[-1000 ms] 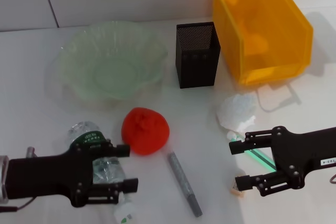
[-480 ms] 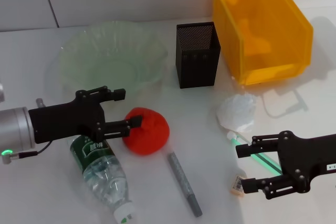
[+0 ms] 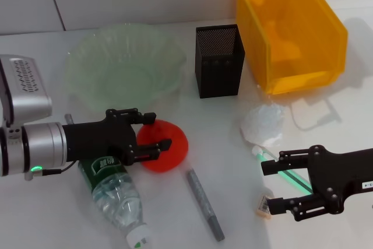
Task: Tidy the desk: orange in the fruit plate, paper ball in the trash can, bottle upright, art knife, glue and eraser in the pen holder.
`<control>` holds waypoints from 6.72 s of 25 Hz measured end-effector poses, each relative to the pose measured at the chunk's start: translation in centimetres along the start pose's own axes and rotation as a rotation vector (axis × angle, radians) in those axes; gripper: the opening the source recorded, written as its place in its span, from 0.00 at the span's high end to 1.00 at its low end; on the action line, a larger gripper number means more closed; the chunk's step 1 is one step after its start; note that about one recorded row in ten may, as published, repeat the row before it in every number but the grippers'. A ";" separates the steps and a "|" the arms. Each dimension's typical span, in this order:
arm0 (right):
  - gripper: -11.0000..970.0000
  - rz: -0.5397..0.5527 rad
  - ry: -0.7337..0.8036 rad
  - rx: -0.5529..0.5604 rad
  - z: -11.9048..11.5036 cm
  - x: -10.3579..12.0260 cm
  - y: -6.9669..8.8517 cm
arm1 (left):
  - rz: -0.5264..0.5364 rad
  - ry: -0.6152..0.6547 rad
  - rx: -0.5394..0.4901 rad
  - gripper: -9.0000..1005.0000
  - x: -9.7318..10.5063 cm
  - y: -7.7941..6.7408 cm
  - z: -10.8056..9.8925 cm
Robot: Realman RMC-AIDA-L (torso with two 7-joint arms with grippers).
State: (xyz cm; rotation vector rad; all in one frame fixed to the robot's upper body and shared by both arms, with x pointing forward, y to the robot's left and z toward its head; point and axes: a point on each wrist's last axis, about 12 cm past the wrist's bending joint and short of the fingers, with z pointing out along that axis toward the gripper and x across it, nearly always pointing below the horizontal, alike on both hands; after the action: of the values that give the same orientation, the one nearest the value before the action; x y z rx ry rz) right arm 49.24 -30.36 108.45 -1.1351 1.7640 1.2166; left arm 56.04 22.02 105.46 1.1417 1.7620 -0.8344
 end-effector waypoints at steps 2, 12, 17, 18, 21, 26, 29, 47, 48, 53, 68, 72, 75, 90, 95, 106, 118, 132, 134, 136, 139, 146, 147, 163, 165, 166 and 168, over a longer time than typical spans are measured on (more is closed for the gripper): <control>0.20 -0.004 0.001 -0.002 0.0 -0.2 -0.1 | 0.014 0.027 -0.008 0.30 0.1 0.0 0.5; 0.20 -0.007 0.004 0.007 0.3 -0.4 -0.4 | 0.019 0.030 -0.038 0.42 -0.2 0.3 1.1; 0.20 -0.003 0.003 0.013 0.3 -0.3 -0.4 | 0.033 0.022 -0.030 0.50 -0.5 0.3 1.0; 0.20 -0.003 0.003 0.015 0.3 -0.3 -0.4 | 0.036 0.023 -0.027 0.51 -0.5 0.3 1.0; 0.20 -0.001 0.002 0.018 0.3 -0.3 -0.4 | 0.043 0.023 -0.019 0.57 -0.6 0.2 1.0; 0.20 0.001 0.000 0.020 0.4 -0.3 -0.5 | 0.057 -0.003 0.033 0.67 -1.1 -0.2 0.7; 0.20 0.002 0.000 0.021 0.4 -0.3 -0.5 | 0.086 -0.080 0.099 0.72 -2.2 -0.8 -0.6; 0.20 0.018 0.000 -0.004 0.9 -0.2 -0.2 | 0.079 -0.144 -0.371 0.93 -4.5 5.5 -2.6; 0.20 0.019 0.000 -0.007 1.0 -0.2 -0.2 | 0.082 -0.150 -0.383 0.93 -4.5 5.5 -2.6; 0.20 0.019 -0.006 -0.003 0.8 0.0 -0.1 | 0.050 -0.162 -0.391 0.79 -4.6 5.7 -2.7; 0.20 0.029 -0.107 0.097 -0.7 -1.8 -1.0 | 0.076 -0.251 -0.198 0.38 -3.8 2.5 -4.0; 0.20 0.060 -0.145 0.140 -1.7 -3.5 -1.5 | 0.106 -0.297 -0.073 0.15 -2.6 -0.1 -5.5; 0.20 0.100 -0.117 0.155 -2.3 -5.9 -2.0 | 0.121 -0.326 0.027 0.15 -0.4 -3.0 -7.0; 0.20 0.055 0.556 0.430 2.7 -19.0 -0.8 | 0.071 -0.319 0.035 0.15 2.5 -5.4 -8.2; 0.21 0.136 0.680 0.559 5.2 -19.7 -1.1 | 0.073 -0.308 0.047 0.15 2.5 -5.4 -8.1; 0.21 0.199 0.791 0.679 6.7 -18.5 -2.0 | 0.073 -0.290 0.044 0.15 2.6 -5.1 -7.7; 0.21 0.248 0.835 0.677 8.7 -15.6 -4.6 | 0.077 -0.279 0.048 0.15 2.7 -5.2 -7.6; 0.21 0.249 0.845 0.681 10.1 -13.9 -6.2 | 0.077 -0.275 0.081 0.15 2.9 -5.6 -7.0; 0.21 0.248 0.838 0.685 10.2 -13.8 -6.4 | 0.077 -0.274 0.085 0.15 2.9 -5.7 -6.9; 0.21 0.248 0.835 0.687 10.3 -13.6 -6.5 | 0.077 -0.273 0.091 0.15 2.9 -5.8 -6.9; 0.21 0.244 0.838 0.690 10.5 -13.3 -6.7 | 0.077 -0.272 0.095 0.15 2.9 -5.8 -6.8; 0.21 0.233 0.850 0.686 10.9 -12.9 -6.8 | 0.078 -0.274 0.098 0.15 2.9 -5.8 -6.9; 0.21 0.233 0.849 0.685 10.9 -12.9 -6.7 | 0.078 -0.273 0.099 0.15 2.9 -5.8 -6.9; 0.51 0.217 0.779 0.639 10.3 -14.8 -5.5 | 0.079 -0.271 0.100 0.15 2.9 -5.8 -6.9; 0.50 0.207 0.754 0.633 9.9 -15.5 -5.0 | 0.079 -0.271 0.100 0.15 2.9 -5.8 -6.9; 0.50 0.203 0.742 0.628 9.8 -15.9 -4.7 | 0.079 -0.269 0.100 0.15 2.9 -5.8 -6.9; 0.50 0.198 0.707 0.623 9.1 -16.8 -4.2 | 0.080 -0.266 0.101 0.15 2.9 -5.8 -6.9</control>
State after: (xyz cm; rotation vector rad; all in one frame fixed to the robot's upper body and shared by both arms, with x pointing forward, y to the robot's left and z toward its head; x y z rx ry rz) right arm 59.90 -17.97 119.20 -1.0776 2.5786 0.2761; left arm 47.99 26.92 106.14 1.1032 1.4613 -0.9870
